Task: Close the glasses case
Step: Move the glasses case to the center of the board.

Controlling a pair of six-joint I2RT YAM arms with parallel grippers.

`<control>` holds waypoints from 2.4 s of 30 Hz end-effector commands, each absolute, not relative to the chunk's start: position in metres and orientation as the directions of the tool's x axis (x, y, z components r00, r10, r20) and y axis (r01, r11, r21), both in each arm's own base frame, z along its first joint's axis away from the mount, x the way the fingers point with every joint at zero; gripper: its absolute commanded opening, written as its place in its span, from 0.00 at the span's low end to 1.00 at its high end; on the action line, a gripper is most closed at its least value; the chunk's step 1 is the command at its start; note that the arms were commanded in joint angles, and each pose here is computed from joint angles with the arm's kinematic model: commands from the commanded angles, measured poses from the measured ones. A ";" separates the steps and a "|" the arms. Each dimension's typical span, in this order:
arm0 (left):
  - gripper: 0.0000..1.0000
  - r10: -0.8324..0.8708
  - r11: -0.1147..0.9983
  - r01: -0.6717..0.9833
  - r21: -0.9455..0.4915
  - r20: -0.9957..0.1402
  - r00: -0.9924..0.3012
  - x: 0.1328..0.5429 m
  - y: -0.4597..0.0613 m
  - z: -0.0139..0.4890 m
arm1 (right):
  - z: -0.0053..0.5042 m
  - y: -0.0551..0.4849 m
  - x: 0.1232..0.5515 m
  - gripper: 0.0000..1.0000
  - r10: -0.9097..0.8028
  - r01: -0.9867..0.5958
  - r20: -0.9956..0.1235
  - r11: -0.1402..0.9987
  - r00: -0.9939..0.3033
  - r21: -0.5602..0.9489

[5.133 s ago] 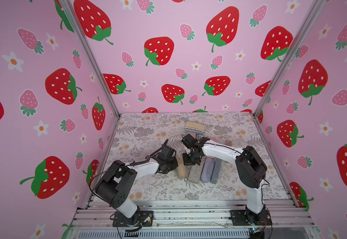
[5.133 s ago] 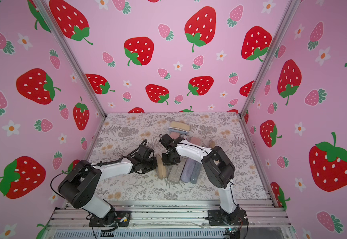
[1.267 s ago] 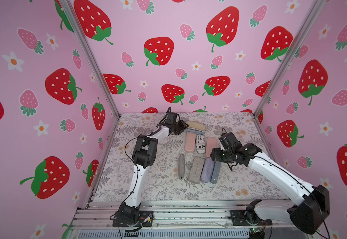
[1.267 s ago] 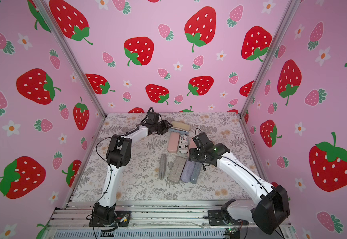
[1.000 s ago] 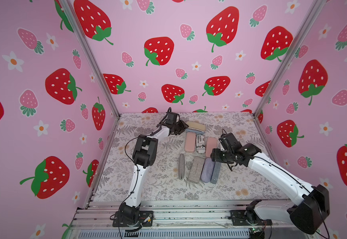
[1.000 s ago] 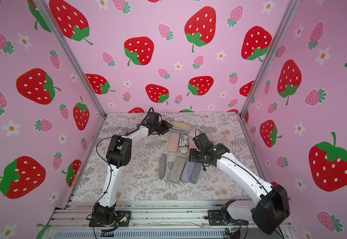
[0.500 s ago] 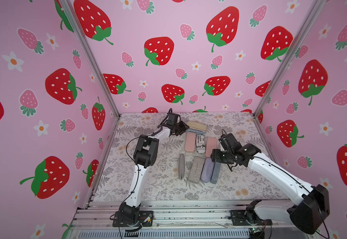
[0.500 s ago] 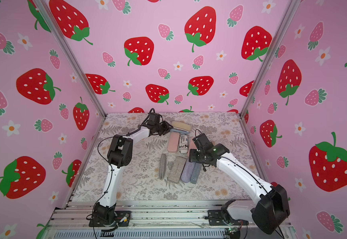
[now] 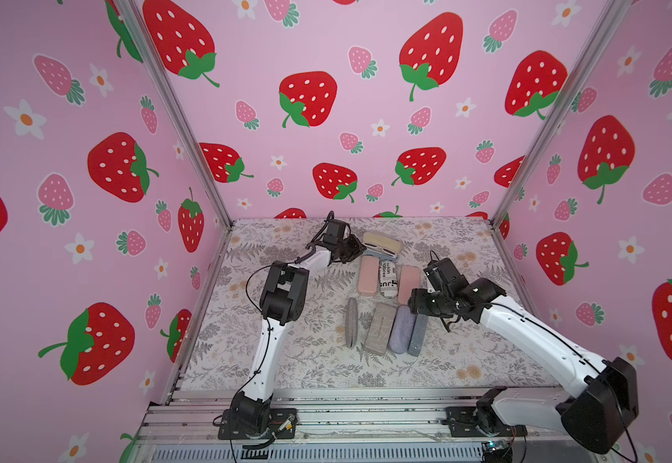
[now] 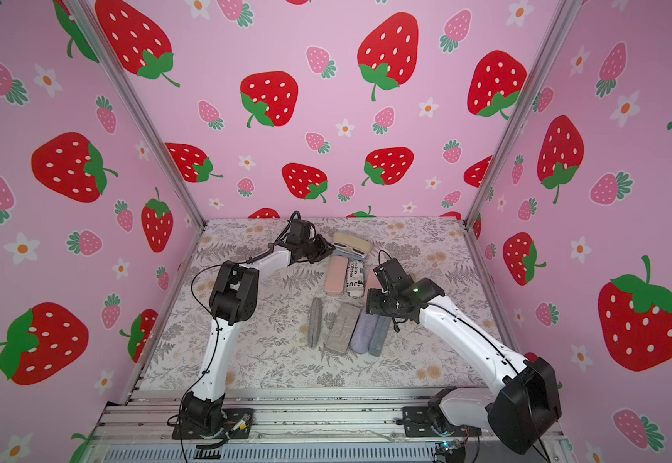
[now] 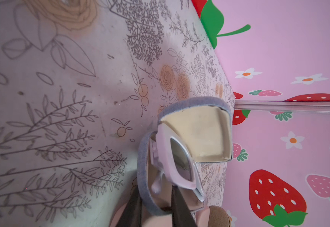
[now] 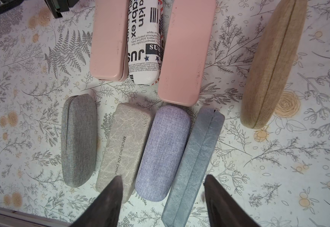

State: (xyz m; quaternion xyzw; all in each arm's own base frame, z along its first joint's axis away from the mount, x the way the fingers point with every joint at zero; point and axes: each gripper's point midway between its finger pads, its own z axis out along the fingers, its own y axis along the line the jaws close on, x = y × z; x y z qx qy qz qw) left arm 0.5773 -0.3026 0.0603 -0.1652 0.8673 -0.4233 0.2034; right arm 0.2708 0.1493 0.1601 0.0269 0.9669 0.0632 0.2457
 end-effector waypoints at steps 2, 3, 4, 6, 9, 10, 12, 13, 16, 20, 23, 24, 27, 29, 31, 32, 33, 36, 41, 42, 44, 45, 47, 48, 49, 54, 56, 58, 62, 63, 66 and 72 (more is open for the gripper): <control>0.20 -0.463 0.569 -0.105 -0.815 -0.212 -0.861 0.584 -0.309 0.062 | 0.152 0.149 0.267 0.67 0.069 0.011 -0.449 0.991 -0.891 0.132; 0.19 -0.464 0.568 -0.106 -0.816 -0.211 -0.860 0.585 -0.309 0.061 | 0.152 0.149 0.267 0.67 0.068 0.009 -0.448 0.991 -0.892 0.132; 0.19 -0.465 0.566 -0.105 -0.818 -0.212 -0.859 0.586 -0.310 0.062 | 0.152 0.149 0.267 0.67 0.067 0.009 -0.446 0.991 -0.892 0.131; 0.18 -0.467 0.564 -0.105 -0.819 -0.212 -0.858 0.587 -0.310 0.062 | 0.151 0.149 0.266 0.67 0.066 0.008 -0.443 0.991 -0.894 0.132; 0.18 -0.472 0.560 -0.107 -0.821 -0.211 -0.856 0.589 -0.309 0.061 | 0.149 0.150 0.266 0.67 0.062 0.005 -0.438 0.991 -0.897 0.130; 0.18 -0.474 0.560 -0.109 -0.821 -0.209 -0.855 0.590 -0.308 0.060 | 0.148 0.150 0.267 0.67 0.062 0.006 -0.435 0.991 -0.898 0.130; 0.18 -0.478 0.558 -0.111 -0.823 -0.208 -0.853 0.591 -0.307 0.060 | 0.147 0.151 0.267 0.67 0.060 0.004 -0.432 0.992 -0.900 0.128; 0.18 -0.480 0.557 -0.113 -0.823 -0.207 -0.853 0.591 -0.306 0.059 | 0.147 0.152 0.267 0.67 0.059 0.003 -0.430 0.992 -0.901 0.129; 0.16 -0.487 0.553 -0.117 -0.825 -0.206 -0.849 0.594 -0.302 0.059 | 0.145 0.153 0.268 0.67 0.056 0.002 -0.422 0.992 -0.905 0.127; 0.11 -0.495 0.549 -0.122 -0.827 -0.204 -0.845 0.596 -0.297 0.058 | 0.146 0.159 0.274 0.67 0.058 -0.005 -0.431 0.990 -0.901 0.143; 0.09 -0.501 0.545 -0.125 -0.829 -0.202 -0.842 0.598 -0.294 0.057 | 0.144 0.161 0.275 0.67 0.056 -0.007 -0.422 0.989 -0.905 0.146; 0.09 -0.502 0.544 -0.127 -0.829 -0.201 -0.841 0.598 -0.292 0.057 | 0.144 0.161 0.275 0.67 0.056 -0.007 -0.423 0.989 -0.904 0.146; 0.09 -0.506 0.543 -0.132 -0.829 -0.198 -0.839 0.599 -0.288 0.056 | 0.142 0.162 0.275 0.67 0.057 -0.007 -0.418 0.989 -0.907 0.149; 0.09 -0.512 0.542 -0.135 -0.829 -0.198 -0.836 0.600 -0.284 0.055 | 0.141 0.163 0.275 0.67 0.056 -0.007 -0.415 0.989 -0.908 0.150; 0.09 -0.519 0.539 -0.140 -0.831 -0.197 -0.832 0.600 -0.279 0.055 | 0.140 0.165 0.276 0.67 0.056 -0.008 -0.410 0.988 -0.910 0.153; 0.09 -0.523 0.538 -0.143 -0.830 -0.196 -0.830 0.600 -0.276 0.054 | 0.140 0.165 0.276 0.67 0.056 -0.008 -0.409 0.988 -0.911 0.154; 0.08 -0.526 0.538 -0.146 -0.830 -0.196 -0.828 0.600 -0.274 0.053 | 0.139 0.166 0.276 0.67 0.055 -0.009 -0.408 0.988 -0.911 0.153; 0.08 -0.541 0.534 -0.158 -0.831 -0.192 -0.819 0.600 -0.262 0.051 | 0.139 0.167 0.277 0.67 0.053 -0.012 -0.406 0.988 -0.912 0.157; 0.08 -0.569 0.526 -0.181 -0.831 -0.185 -0.801 0.599 -0.238 0.049 | 0.138 0.171 0.281 0.67 0.053 -0.015 -0.402 0.986 -0.914 0.165; 0.08 -0.574 0.525 -0.186 -0.830 -0.184 -0.798 0.598 -0.234 0.048 | 0.138 0.173 0.282 0.67 0.054 -0.016 -0.403 0.985 -0.914 0.169; 0.08 -0.580 0.526 -0.195 -0.828 -0.182 -0.794 0.596 -0.225 0.046 | 0.137 0.175 0.282 0.67 0.053 -0.020 -0.398 0.984 -0.916 0.176; 0.08 -0.585 0.525 -0.200 -0.827 -0.179 -0.791 0.595 -0.220 0.045 | 0.137 0.177 0.283 0.67 0.053 -0.022 -0.399 0.983 -0.915 0.180; 0.08 -0.586 0.528 -0.204 -0.825 -0.180 -0.790 0.592 -0.214 0.045 | 0.136 0.180 0.285 0.67 0.053 -0.025 -0.396 0.982 -0.917 0.189; 0.08 -0.588 0.529 -0.209 -0.822 -0.179 -0.789 0.590 -0.210 0.044 | 0.135 0.181 0.286 0.67 0.052 -0.027 -0.393 0.981 -0.918 0.192; 0.08 -0.591 0.530 -0.213 -0.821 -0.177 -0.787 0.587 -0.206 0.044 | 0.135 0.183 0.287 0.67 0.050 -0.030 -0.391 0.980 -0.919 0.196; 0.08 -0.596 0.540 -0.228 -0.810 -0.176 -0.783 0.572 -0.191 0.042 | 0.136 0.191 0.291 0.66 0.043 -0.045 -0.389 0.976 -0.920 0.214; 0.08 -0.601 0.543 -0.235 -0.806 -0.177 -0.780 0.566 -0.185 0.041 | 0.137 0.193 0.291 0.66 0.041 -0.051 -0.389 0.973 -0.920 0.223; 0.08 -0.610 0.545 -0.246 -0.802 -0.178 -0.773 0.560 -0.176 0.041 | 0.138 0.195 0.292 0.66 0.042 -0.055 -0.391 0.971 -0.919 0.234; 0.07 -0.622 0.548 -0.265 -0.794 -0.174 -0.764 0.549 -0.159 0.038 | 0.138 0.199 0.291 0.66 0.040 -0.061 -0.389 0.968 -0.920 0.244; 0.07 -0.624 0.547 -0.267 -0.793 -0.174 -0.762 0.545 -0.155 0.039 | 0.138 0.199 0.291 0.66 0.038 -0.063 -0.388 0.968 -0.921 0.245; 0.07 -0.625 0.553 -0.274 -0.787 -0.174 -0.761 0.537 -0.149 0.037 | 0.138 0.201 0.290 0.66 0.036 -0.066 -0.386 0.966 -0.922 0.248; 0.07 -0.641 0.550 -0.292 -0.782 -0.172 -0.748 0.524 -0.133 0.037 | 0.140 0.211 0.288 0.66 0.023 -0.086 -0.386 0.961 -0.922 0.262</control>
